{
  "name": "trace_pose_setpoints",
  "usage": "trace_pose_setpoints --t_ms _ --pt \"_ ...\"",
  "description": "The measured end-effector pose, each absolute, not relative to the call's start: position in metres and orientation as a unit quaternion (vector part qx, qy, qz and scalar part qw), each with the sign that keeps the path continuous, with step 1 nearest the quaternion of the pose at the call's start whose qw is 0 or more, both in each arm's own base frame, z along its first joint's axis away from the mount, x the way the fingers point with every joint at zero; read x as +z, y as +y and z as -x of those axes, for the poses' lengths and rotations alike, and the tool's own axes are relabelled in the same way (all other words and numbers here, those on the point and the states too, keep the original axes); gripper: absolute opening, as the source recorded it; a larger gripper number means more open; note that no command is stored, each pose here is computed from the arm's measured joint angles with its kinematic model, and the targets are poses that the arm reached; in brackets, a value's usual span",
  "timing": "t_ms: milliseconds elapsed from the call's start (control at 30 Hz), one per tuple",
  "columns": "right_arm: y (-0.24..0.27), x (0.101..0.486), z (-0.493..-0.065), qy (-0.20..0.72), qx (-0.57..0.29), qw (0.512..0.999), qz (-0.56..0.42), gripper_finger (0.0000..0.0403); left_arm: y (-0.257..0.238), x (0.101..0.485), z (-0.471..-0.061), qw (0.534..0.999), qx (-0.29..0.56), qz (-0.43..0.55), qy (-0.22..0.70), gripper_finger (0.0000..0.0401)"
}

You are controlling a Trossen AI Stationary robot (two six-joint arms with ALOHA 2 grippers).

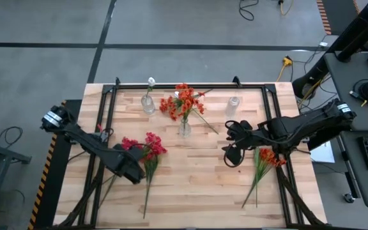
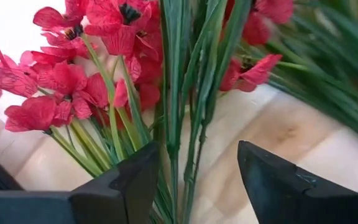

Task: Sort flowers into vase by color
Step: Put the middle red flowers into the top right transparent vase

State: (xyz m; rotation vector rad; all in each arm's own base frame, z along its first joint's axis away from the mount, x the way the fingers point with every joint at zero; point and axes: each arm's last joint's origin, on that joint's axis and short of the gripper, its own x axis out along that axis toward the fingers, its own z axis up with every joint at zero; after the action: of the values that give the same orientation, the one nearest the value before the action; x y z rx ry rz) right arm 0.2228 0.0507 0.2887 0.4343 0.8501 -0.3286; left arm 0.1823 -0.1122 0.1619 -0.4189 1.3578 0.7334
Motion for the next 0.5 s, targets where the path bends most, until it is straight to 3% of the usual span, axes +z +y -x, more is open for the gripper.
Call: trace_pose_setpoints --t_ms 200,500 --pt "0.051 0.289 -0.223 0.407 -0.158 0.875 -0.208 0.0244 -0.114 0.15 -0.185 0.684 0.342 0.17 0.621 0.0189" --pt "0.051 0.289 -0.223 0.405 -0.158 0.876 -0.209 0.0244 -0.115 0.146 -0.186 0.679 0.349 0.168 0.623 0.0091"
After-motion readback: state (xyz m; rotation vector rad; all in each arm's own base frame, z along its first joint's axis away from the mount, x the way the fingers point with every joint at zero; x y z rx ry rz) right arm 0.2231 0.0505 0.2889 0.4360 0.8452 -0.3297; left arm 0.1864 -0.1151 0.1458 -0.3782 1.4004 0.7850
